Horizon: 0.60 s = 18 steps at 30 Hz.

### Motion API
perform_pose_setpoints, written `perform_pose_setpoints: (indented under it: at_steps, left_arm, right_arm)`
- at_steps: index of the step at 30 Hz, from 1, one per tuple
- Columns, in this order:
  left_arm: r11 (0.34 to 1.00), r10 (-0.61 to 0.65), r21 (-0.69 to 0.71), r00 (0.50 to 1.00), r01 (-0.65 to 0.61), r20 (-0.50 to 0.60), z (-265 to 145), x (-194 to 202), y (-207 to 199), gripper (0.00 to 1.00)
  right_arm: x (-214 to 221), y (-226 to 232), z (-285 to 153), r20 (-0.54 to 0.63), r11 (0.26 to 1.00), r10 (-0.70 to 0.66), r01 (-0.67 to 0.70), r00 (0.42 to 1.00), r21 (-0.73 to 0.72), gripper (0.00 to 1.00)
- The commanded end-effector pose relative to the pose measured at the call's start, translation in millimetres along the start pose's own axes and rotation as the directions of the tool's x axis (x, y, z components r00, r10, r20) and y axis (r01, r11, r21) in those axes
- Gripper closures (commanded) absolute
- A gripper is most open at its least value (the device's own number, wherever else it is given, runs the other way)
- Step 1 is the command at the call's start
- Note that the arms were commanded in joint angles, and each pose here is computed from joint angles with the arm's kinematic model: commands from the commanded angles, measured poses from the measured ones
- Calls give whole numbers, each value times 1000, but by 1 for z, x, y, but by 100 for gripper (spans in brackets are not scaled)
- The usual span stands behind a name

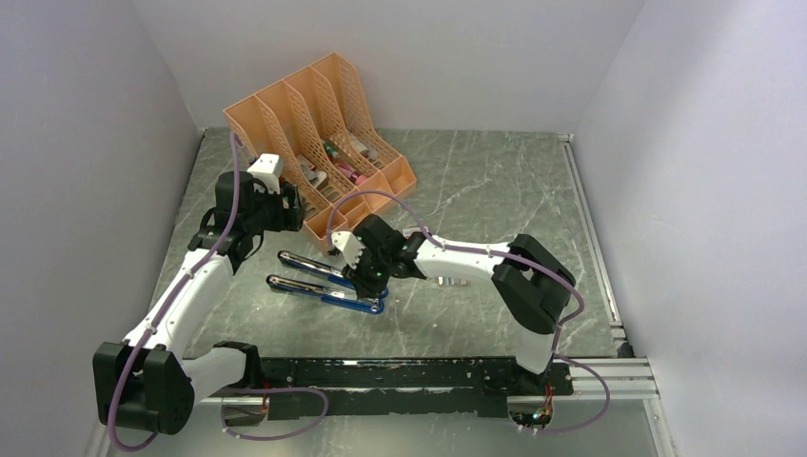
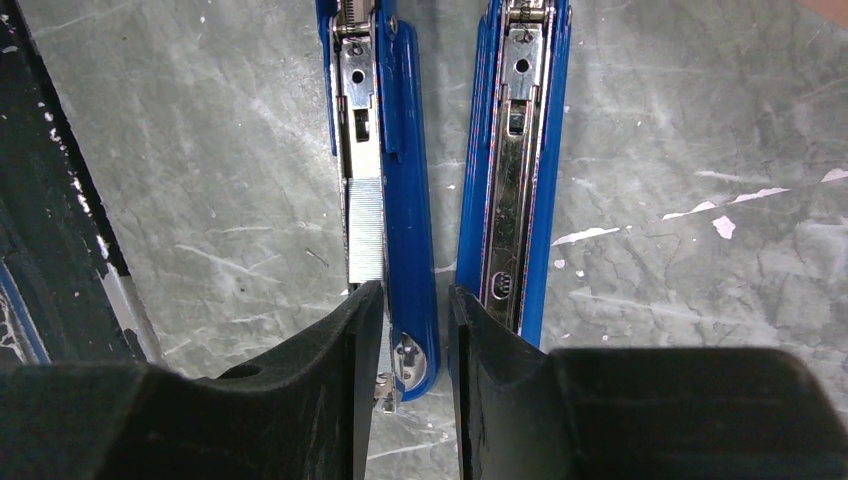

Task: Load the staples into the stapler

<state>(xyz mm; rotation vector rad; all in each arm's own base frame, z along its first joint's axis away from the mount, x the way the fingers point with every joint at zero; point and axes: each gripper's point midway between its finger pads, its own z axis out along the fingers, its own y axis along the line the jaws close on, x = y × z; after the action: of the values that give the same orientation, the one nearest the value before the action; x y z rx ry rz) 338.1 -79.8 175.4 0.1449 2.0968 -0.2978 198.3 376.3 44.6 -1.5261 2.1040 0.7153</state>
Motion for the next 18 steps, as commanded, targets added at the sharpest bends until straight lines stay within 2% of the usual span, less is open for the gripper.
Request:
perform_pose_setpoints:
  at_steps: [1, 15, 18]
  left_arm:
    - [1000, 9, -1, 1000, -9, 29, -4, -8, 1, 24]
    - [1000, 8, -1, 1000, -8, 27, -4, -7, 1, 24]
    - [1000, 9, 3, 1000, -9, 28, -4, -7, 0, 24]
  right_arm:
    - [-13, -1, 2, 29, 1000, -18, 18, 999, -6, 66]
    - [-9, 2, -2, 43, 1000, 4, -4, 999, -5, 66]
    - [-12, 4, -8, 97, 1000, 1, -2, 995, 6, 66]
